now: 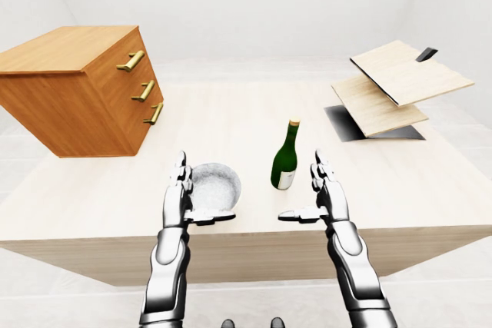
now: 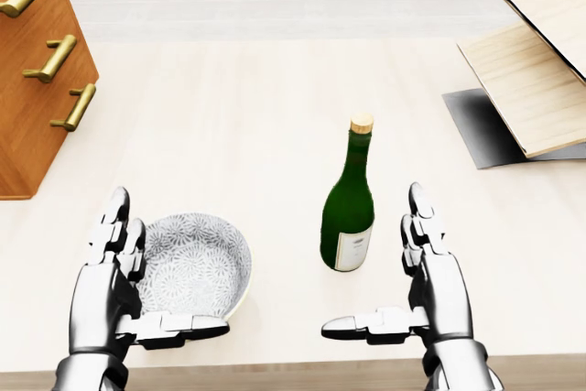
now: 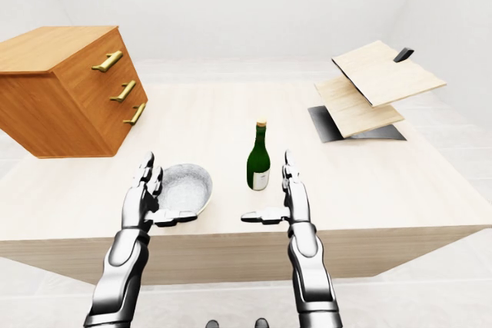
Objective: Put the wine bottle on the wine rack.
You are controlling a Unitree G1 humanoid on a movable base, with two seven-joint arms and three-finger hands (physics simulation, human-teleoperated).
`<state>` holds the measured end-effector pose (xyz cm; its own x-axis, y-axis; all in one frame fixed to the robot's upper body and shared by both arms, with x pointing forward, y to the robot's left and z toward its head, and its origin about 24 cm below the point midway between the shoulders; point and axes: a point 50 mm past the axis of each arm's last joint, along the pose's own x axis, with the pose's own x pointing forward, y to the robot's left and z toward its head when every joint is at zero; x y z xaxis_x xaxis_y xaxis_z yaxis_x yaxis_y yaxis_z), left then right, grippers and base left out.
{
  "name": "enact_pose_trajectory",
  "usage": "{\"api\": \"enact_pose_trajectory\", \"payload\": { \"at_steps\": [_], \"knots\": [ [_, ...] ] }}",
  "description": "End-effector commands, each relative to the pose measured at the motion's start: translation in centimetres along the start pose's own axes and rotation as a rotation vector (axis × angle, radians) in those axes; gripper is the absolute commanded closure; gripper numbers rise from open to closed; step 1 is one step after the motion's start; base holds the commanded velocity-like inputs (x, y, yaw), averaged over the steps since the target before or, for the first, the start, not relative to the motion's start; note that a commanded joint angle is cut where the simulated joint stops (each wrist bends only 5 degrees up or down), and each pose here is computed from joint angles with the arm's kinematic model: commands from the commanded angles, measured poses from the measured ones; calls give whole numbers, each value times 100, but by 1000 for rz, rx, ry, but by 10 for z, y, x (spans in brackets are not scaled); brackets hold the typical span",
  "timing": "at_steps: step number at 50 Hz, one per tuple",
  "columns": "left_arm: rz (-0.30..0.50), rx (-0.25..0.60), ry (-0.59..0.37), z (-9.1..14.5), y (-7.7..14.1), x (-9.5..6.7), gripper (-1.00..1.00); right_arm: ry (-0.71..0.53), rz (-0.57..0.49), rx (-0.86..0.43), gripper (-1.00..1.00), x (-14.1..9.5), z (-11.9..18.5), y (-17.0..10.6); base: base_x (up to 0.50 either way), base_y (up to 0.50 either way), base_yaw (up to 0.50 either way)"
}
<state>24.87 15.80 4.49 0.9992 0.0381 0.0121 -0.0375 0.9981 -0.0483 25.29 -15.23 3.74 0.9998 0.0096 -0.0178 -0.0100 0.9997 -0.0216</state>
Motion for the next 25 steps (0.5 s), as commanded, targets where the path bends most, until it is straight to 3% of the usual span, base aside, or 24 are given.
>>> {"api": "enact_pose_trajectory", "payload": {
  "at_steps": [1,7,17,25],
  "knots": [
    [-40,57,1,3,0,0,-100,-22,-4,51,-100,-5,10,-6,0,0,0],
    [-65,64,-9,13,-5,-7,-100,-25,1,66,-100,-8,13,-10,0,0,0],
    [-71,26,-152,46,-3,-12,-100,-61,-8,44,-100,-12,25,-17,0,0,0],
    [-86,34,-192,56,-3,-15,-100,-112,-15,34,-100,-13,37,-22,0,0,0]
  ]
}}
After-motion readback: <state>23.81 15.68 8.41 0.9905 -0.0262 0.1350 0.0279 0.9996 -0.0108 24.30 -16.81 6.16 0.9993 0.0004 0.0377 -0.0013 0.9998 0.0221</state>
